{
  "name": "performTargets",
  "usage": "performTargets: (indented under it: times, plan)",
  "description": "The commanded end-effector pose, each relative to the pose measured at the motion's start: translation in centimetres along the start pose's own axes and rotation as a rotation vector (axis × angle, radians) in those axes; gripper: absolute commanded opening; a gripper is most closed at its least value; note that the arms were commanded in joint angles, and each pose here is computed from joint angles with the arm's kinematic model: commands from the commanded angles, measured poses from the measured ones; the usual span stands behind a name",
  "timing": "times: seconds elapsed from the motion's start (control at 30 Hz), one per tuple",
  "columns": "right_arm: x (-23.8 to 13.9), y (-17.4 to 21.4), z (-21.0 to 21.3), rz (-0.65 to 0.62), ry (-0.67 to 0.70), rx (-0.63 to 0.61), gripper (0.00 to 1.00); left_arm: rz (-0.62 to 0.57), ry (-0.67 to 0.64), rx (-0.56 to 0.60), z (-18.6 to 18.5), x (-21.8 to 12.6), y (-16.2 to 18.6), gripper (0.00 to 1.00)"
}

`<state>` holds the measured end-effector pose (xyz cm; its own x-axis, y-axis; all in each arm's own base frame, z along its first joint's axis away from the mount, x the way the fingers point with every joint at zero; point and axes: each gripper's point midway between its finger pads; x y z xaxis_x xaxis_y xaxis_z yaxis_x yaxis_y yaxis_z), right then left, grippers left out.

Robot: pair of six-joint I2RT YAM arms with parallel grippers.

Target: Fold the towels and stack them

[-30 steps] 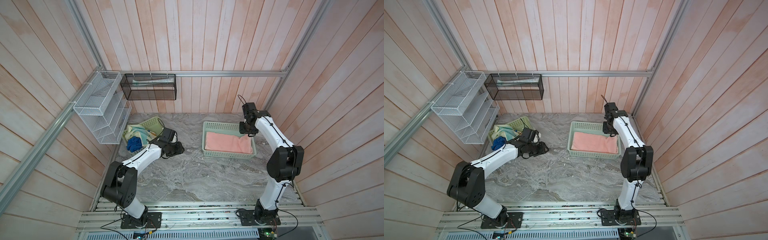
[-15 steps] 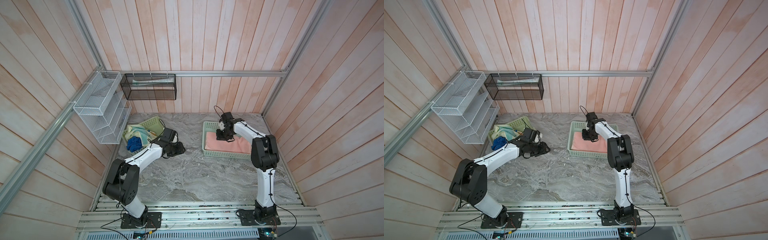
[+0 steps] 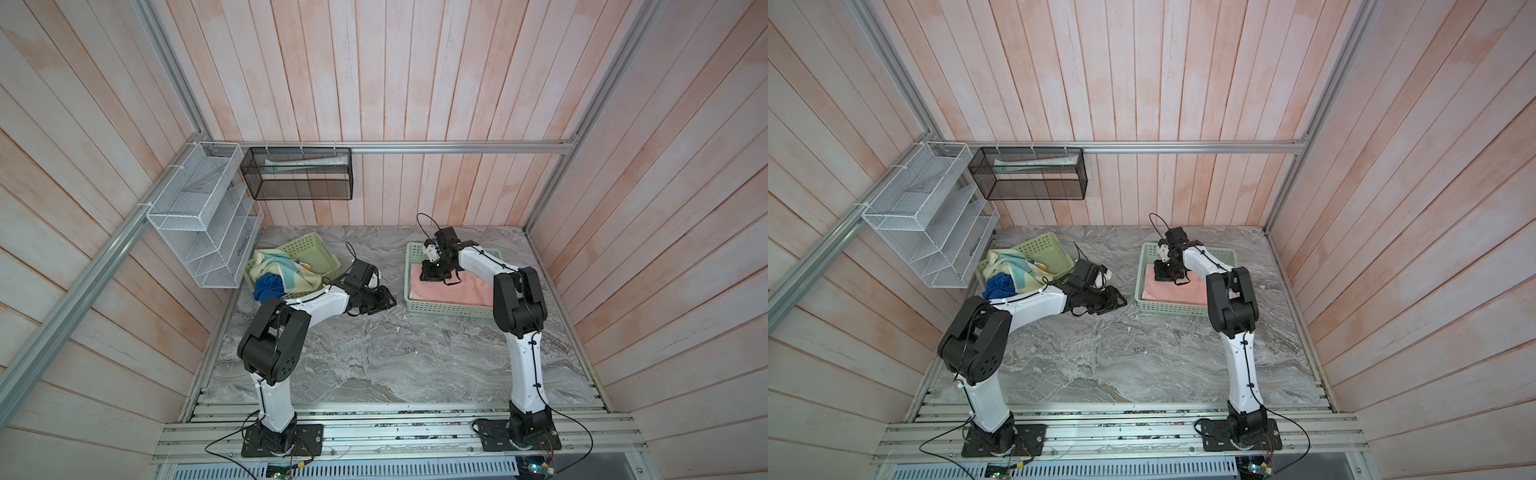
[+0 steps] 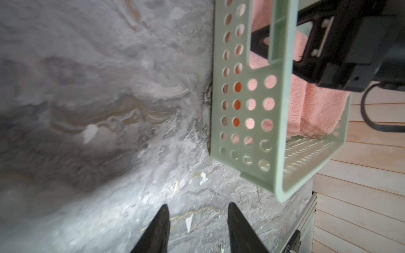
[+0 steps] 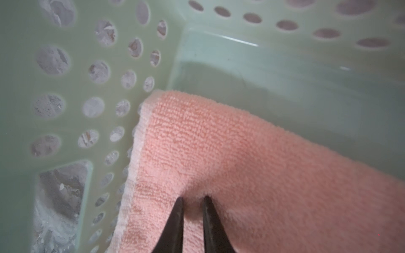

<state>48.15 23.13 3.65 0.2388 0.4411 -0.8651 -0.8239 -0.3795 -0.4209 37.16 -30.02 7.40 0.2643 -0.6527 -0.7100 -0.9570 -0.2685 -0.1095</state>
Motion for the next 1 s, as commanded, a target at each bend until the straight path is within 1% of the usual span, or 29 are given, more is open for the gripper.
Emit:
performTargets:
  times: [0.0, 0.17, 0.27, 0.37, 0.4, 0.47, 0.53, 0.6, 0.67, 0.7, 0.8, 0.9, 0.97]
  plan:
    - [1.3, -0.4, 1.5, 0.0, -0.066, -0.056, 0.18, -0.008, 0.09, 0.015, -3.2, 1.0, -1.0, 0.45]
    - [2.2, -1.0, 2.5, 0.007, -0.095, -0.074, 0.17, 0.009, 0.106, 0.017, -4.6, 2.7, -0.5, 0.44]
    - [1.7, -2.2, 3.2, -0.003, -0.095, -0.1, 0.17, 0.01, 0.104, 0.014, -5.1, 3.1, -0.4, 0.44]
    - [-0.3, -3.7, 2.9, -0.01, -0.038, -0.109, 0.23, -0.012, 0.072, 0.02, -4.9, 2.6, -0.9, 0.44]
    - [-1.4, -4.3, 2.5, -0.018, 0.006, -0.115, 0.26, -0.028, 0.054, 0.027, -4.8, 2.1, -1.3, 0.44]
    - [-3.6, -5.3, 1.2, -0.026, 0.113, -0.115, 0.29, -0.063, 0.016, 0.048, -4.5, 0.9, -2.4, 0.45]
    - [-6.4, -6.1, -0.1, -0.038, 0.229, -0.11, 0.3, -0.121, -0.046, 0.077, -3.8, -1.0, -4.2, 0.46]
    - [-9.0, -6.8, -1.0, -0.059, 0.318, -0.109, 0.31, -0.184, -0.114, 0.105, -3.0, -3.5, -6.0, 0.46]
    - [-11.4, -7.2, -0.9, -0.085, 0.357, -0.106, 0.31, -0.259, -0.177, 0.132, -2.2, -6.7, -8.1, 0.47]
    - [-12.6, -7.3, -0.3, -0.103, 0.356, -0.11, 0.31, -0.304, -0.215, 0.141, -1.7, -8.7, -9.2, 0.48]
    - [-14.6, -6.7, 2.5, -0.148, 0.308, -0.138, 0.31, -0.451, -0.348, 0.145, 0.8, -14.9, -12.7, 0.49]
    - [-15.2, -4.3, 6.5, -0.182, 0.255, -0.182, 0.31, -0.565, -0.499, 0.087, 5.1, -20.9, -15.5, 0.54]
    - [-15.3, -1.7, 8.7, -0.192, 0.226, -0.19, 0.31, -0.596, -0.571, 0.044, 7.9, -23.7, -16.5, 0.56]
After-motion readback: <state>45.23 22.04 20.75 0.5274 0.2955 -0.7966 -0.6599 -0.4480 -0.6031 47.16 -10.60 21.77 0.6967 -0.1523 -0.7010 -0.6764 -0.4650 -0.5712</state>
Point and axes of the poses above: each gripper's point midway between its finger pads, its own x axis out along the fingers, its own z axis along the line the jaws close on, y = z × x, and after that the axes turned 14 degrees about -x, right-handed
